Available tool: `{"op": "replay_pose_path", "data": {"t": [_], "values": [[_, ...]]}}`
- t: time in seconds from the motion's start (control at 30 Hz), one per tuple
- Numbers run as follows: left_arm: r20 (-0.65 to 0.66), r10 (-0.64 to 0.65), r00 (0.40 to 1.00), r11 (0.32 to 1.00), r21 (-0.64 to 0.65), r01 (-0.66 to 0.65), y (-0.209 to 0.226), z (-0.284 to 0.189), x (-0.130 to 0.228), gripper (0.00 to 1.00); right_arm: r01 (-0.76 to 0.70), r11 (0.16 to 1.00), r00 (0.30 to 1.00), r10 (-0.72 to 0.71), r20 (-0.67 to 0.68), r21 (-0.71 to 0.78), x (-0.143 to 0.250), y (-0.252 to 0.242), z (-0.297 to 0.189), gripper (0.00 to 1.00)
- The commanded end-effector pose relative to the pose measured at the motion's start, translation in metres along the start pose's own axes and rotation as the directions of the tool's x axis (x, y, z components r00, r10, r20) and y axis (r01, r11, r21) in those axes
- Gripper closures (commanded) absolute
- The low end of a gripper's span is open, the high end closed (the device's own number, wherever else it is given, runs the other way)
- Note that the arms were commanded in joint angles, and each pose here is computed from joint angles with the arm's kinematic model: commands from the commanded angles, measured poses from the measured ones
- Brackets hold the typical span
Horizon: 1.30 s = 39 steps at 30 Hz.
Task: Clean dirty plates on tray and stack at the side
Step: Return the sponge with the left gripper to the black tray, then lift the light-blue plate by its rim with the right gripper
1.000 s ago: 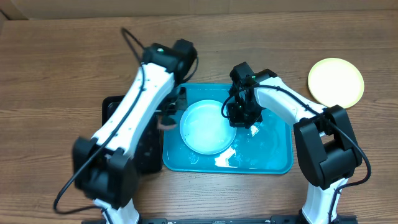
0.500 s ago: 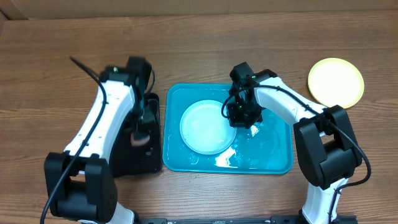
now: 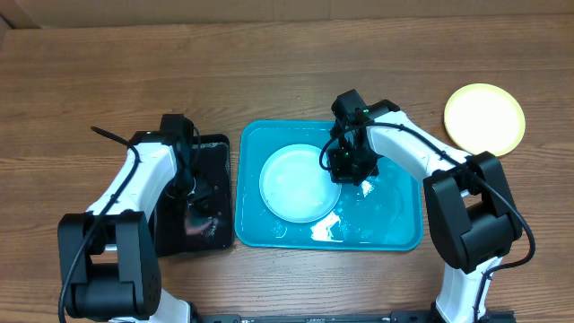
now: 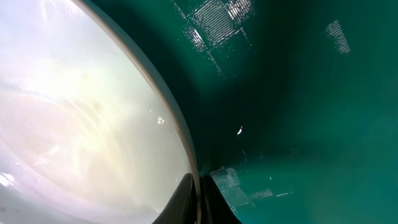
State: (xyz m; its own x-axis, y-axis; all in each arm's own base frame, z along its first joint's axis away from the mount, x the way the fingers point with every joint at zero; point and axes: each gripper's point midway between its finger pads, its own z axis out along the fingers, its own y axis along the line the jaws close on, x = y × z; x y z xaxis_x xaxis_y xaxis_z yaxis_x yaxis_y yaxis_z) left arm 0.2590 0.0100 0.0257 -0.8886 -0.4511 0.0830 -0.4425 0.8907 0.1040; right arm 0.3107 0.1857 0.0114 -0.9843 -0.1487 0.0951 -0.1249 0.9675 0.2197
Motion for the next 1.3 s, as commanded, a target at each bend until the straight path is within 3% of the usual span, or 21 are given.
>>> {"op": "replay_pose_path", "data": {"t": [0.0,0.07,0.23,0.4,0.53,0.77,1.0,1.27], "values": [[0.001,0.050,0.999,0.998,0.033,-0.050,-0.006,-0.001,0.001,0.49,-0.011,0.999,1.000,0.011,-0.004,0.052,0.002,-0.014,0.004,0.96],[0.006,0.079,0.997,0.995,0.054,-0.080,-0.010,-0.002,0.000,0.39,-0.010,0.999,1.000,0.010,-0.004,0.052,0.002,-0.014,0.004,0.96],[0.048,0.099,0.994,0.991,0.084,-0.103,-0.018,-0.019,-0.009,0.37,-0.003,0.999,1.000,0.003,0.001,0.050,-0.001,-0.013,0.001,0.96],[0.157,0.127,0.980,0.975,0.162,-0.152,-0.035,-0.068,-0.015,0.36,0.002,0.999,1.000,-0.003,0.021,0.046,-0.008,-0.009,-0.010,0.96],[0.208,0.145,0.967,0.959,0.213,-0.189,-0.045,-0.106,-0.008,0.24,0.035,0.999,0.995,-0.038,0.089,0.042,-0.018,-0.001,-0.034,0.96],[0.184,0.180,0.966,0.955,0.201,-0.216,-0.045,-0.113,0.009,0.27,0.070,0.986,0.956,-0.109,0.271,0.148,-0.025,-0.005,-0.106,0.96],[0.191,0.204,0.960,0.951,0.195,-0.241,-0.047,-0.113,0.009,0.27,-0.020,0.932,0.904,-0.138,0.405,0.361,-0.009,-0.041,-0.173,0.96],[0.197,0.204,0.959,0.950,0.197,-0.243,-0.047,-0.114,0.008,0.26,-0.098,0.902,0.831,-0.158,0.534,0.420,0.007,-0.054,-0.228,0.96]]}}
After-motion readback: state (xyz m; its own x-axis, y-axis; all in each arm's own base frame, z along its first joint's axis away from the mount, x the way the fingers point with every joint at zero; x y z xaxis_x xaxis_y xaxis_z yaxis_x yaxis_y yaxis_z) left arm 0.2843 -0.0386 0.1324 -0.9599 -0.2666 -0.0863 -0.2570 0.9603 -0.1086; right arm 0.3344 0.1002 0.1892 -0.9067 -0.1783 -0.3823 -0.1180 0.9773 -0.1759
